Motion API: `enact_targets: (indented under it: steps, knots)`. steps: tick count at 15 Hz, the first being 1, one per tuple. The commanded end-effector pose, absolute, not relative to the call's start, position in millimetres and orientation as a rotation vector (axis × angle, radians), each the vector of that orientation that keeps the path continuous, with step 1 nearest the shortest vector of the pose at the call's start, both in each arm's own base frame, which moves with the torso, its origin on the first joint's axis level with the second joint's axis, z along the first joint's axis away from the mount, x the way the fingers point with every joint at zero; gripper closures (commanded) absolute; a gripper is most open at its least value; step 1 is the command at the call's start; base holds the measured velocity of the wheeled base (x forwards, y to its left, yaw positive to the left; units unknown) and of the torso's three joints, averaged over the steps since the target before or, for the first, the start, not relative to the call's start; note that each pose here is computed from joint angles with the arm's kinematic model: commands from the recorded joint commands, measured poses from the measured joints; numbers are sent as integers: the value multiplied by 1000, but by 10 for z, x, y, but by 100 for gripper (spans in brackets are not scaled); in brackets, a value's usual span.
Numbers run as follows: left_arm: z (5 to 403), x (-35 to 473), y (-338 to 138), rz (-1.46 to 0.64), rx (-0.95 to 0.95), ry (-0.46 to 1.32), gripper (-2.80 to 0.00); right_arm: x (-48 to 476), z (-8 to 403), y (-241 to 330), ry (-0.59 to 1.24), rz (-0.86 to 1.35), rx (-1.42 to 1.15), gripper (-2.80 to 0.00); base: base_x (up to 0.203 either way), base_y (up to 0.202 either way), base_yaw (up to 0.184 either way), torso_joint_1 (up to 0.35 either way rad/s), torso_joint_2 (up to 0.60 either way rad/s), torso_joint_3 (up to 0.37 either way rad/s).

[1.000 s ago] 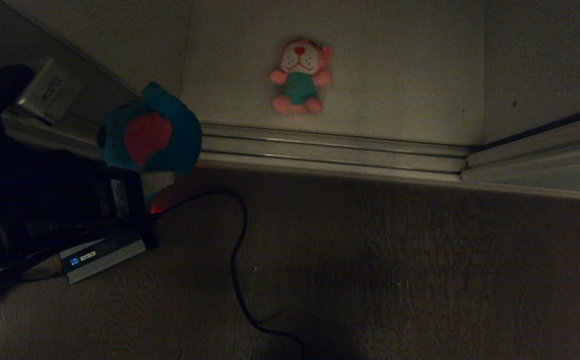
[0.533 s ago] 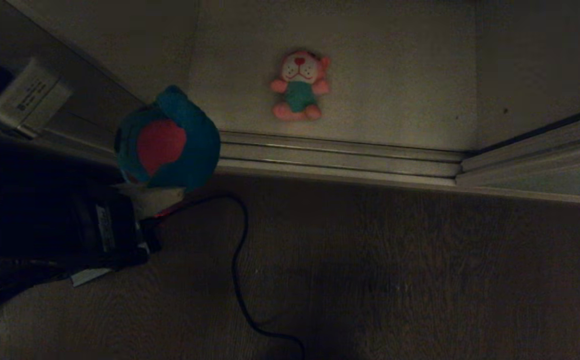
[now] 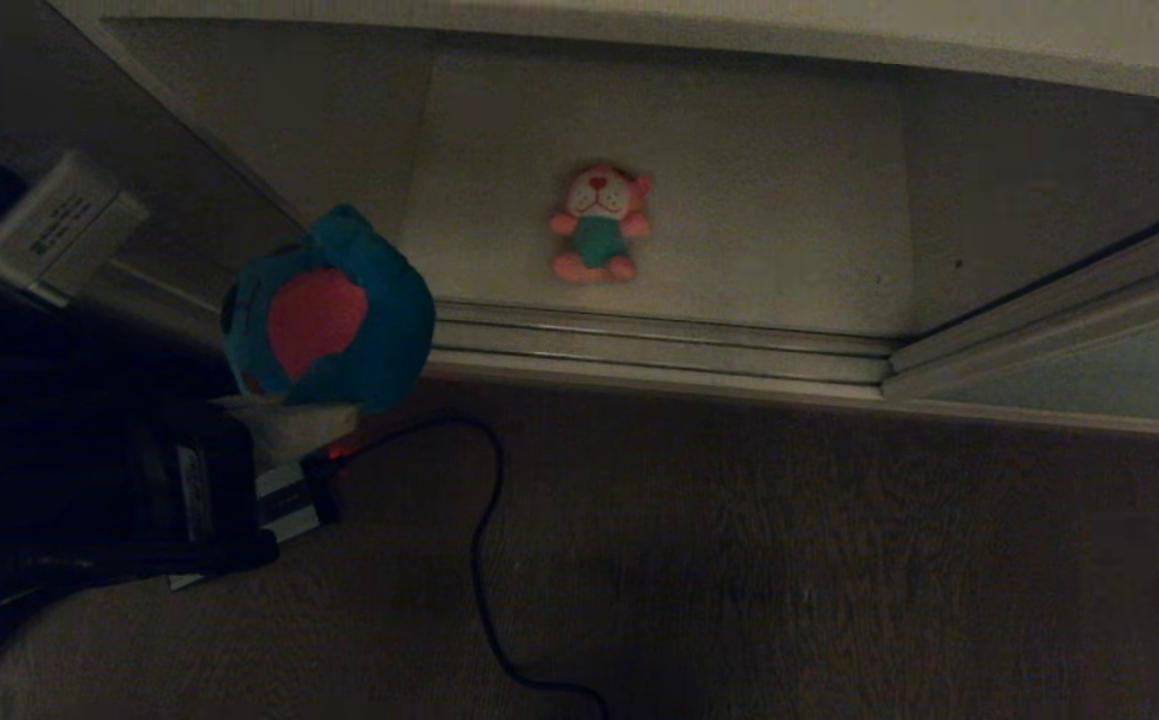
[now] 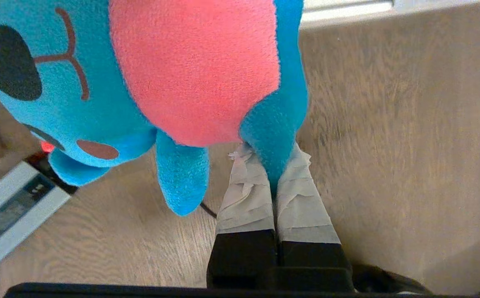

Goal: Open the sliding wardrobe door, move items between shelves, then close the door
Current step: Place the blue doll on the higher shelf

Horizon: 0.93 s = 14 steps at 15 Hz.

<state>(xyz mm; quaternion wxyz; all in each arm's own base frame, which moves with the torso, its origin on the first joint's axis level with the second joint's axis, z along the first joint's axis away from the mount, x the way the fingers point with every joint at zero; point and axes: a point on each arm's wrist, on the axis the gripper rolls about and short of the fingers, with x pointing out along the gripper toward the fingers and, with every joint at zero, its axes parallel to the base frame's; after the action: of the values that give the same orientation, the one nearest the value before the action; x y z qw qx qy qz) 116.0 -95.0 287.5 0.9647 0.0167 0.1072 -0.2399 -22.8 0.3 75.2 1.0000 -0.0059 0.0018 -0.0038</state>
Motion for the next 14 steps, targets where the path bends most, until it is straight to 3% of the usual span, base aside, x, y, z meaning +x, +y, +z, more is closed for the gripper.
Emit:
enact_targets:
  steps: [1, 14]
  knots:
    - [2915, 1138, -928, -477, 29, 199, 0, -224, 739, 3, 9, -8, -12, 0, 0, 0, 0, -2, 2, 212]
    - [3077, 1136, -920, -475, -2, 173, 0, -225, 742, 3, 7, -7, -12, 0, 0, 0, 0, 2, 3, 203]
